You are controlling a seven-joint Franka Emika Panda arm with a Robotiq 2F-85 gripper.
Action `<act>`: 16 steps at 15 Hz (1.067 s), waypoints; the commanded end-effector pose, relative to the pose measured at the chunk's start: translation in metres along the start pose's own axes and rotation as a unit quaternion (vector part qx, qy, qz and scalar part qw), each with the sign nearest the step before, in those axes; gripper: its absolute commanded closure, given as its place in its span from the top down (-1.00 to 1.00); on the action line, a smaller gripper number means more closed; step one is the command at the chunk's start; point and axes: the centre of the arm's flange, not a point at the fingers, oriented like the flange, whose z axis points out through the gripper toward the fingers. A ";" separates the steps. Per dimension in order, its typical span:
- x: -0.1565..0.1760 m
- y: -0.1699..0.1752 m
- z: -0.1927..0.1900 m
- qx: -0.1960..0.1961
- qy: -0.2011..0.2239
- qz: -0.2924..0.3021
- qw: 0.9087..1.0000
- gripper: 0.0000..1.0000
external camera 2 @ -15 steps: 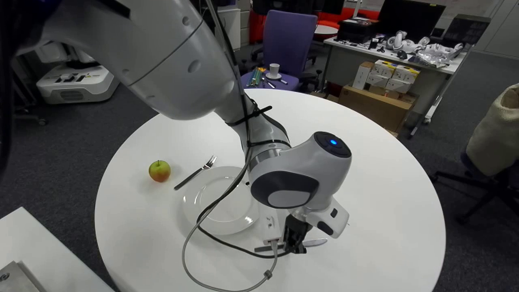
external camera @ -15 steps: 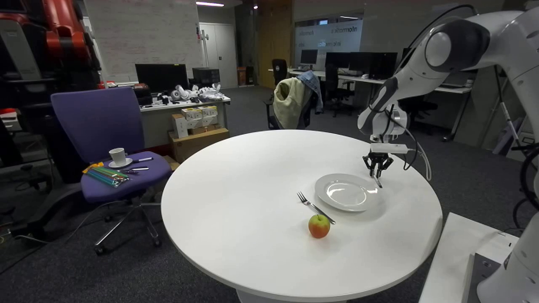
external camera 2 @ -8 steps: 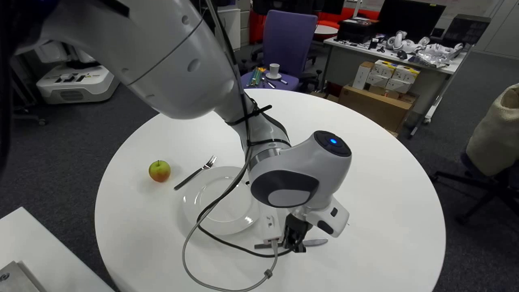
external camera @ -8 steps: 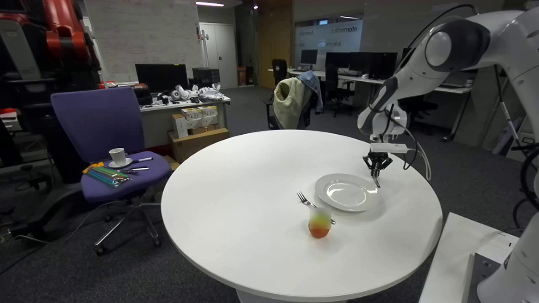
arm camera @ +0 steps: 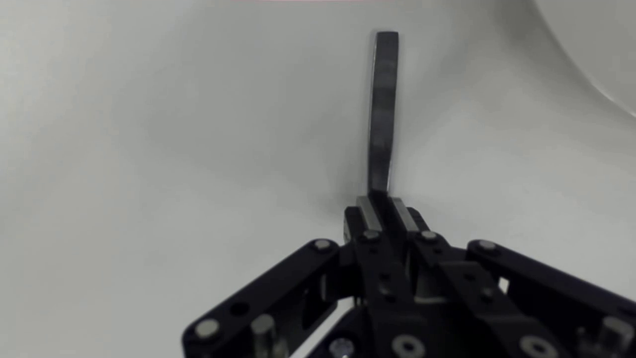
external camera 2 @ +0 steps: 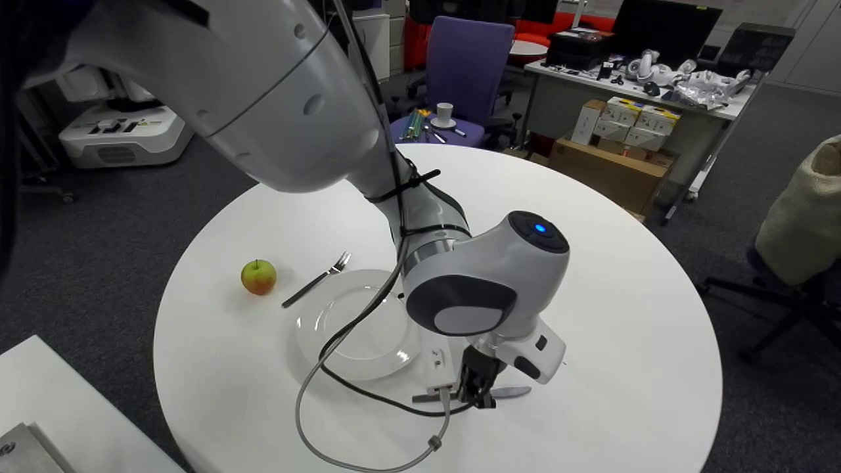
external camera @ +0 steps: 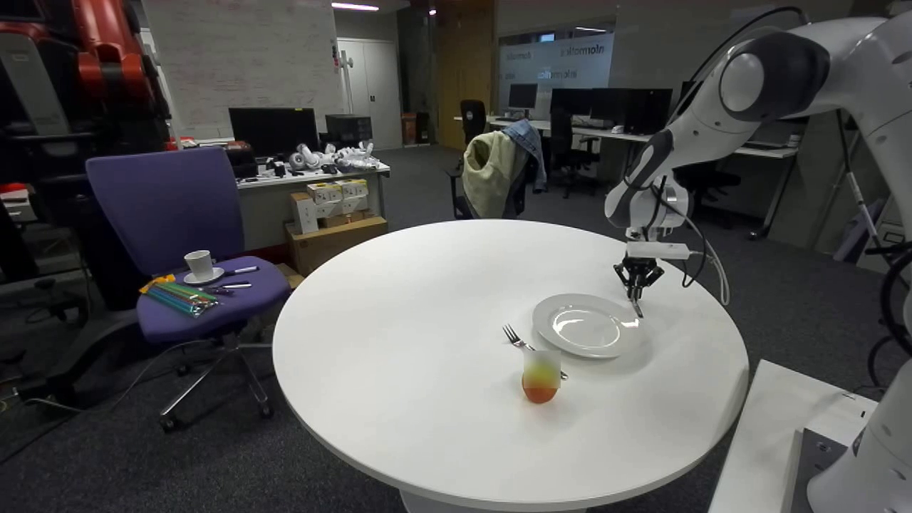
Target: Pick up the silver knife and put it on the white plate
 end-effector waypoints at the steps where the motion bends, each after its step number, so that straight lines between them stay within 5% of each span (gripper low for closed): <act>1: -0.013 0.004 -0.016 0.007 0.008 -0.013 1.000 -0.95; 16: -0.009 0.001 -0.042 -0.005 0.015 -0.067 0.998 -0.95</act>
